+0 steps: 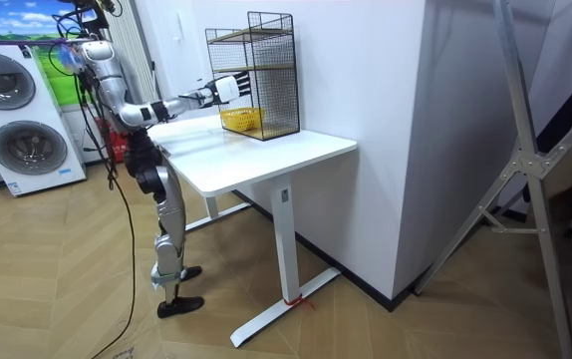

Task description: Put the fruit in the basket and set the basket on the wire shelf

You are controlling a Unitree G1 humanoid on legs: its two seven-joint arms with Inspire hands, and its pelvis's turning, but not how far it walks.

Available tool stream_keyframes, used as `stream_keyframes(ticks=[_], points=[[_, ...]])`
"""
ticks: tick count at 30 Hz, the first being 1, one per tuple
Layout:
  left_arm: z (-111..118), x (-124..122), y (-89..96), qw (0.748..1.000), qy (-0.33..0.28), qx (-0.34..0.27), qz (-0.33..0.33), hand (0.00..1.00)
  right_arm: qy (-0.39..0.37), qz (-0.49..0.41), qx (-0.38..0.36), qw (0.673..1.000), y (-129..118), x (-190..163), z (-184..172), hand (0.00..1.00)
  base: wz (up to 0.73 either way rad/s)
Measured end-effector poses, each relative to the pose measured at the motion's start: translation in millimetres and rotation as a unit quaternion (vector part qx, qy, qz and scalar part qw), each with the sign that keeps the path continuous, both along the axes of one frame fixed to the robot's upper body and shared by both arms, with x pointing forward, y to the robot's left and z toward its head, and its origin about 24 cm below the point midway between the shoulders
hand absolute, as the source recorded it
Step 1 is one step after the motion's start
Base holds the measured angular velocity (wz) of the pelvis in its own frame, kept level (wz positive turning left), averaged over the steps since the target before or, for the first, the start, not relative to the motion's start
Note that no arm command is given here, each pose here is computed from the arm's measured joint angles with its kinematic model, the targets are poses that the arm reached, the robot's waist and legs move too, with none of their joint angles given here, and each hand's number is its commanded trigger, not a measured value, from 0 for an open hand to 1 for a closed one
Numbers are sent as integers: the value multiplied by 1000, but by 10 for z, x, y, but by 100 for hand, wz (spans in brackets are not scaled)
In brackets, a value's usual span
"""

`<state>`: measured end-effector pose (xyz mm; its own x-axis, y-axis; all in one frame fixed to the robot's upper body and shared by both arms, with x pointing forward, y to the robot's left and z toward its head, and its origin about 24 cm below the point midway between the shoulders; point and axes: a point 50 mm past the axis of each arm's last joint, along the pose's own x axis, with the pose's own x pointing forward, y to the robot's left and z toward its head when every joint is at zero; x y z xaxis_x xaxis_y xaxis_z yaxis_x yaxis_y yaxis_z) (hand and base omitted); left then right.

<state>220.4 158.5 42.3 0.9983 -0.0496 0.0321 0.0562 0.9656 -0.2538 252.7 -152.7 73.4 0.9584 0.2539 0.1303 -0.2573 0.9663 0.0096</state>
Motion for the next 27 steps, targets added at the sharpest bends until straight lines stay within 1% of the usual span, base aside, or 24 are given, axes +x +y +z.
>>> stream_keyframes(ticks=[3,8,12,16,18,21,24,27], points=[[-51,-59,20,1000,10,0,5,0,-4,2,0,1000,1,-54,-6,0,0],[-73,-85,27,1000,14,0,7,0,-8,0,3,1000,-4,-144,-18,0,2],[-115,-141,50,1000,22,-1,14,0,-1,-18,7,1000,-44,-214,-73,0,6],[-105,-164,72,1000,21,-1,18,0,6,-38,3,999,-85,-277,-130,0,6],[-20,-209,127,1000,3,-1,31,0,12,-54,1,998,-139,-339,-163,0,0],[48,-290,213,999,-15,2,52,0,5,-89,-1,996,-253,-410,-132,0,-3],[41,-386,280,997,-15,4,74,0,-10,-130,-2,991,-389,-519,-103,0,-1],[49,-425,338,996,-21,10,89,0,-8,-165,-8,986,-477,-594,-129,0,-1]])
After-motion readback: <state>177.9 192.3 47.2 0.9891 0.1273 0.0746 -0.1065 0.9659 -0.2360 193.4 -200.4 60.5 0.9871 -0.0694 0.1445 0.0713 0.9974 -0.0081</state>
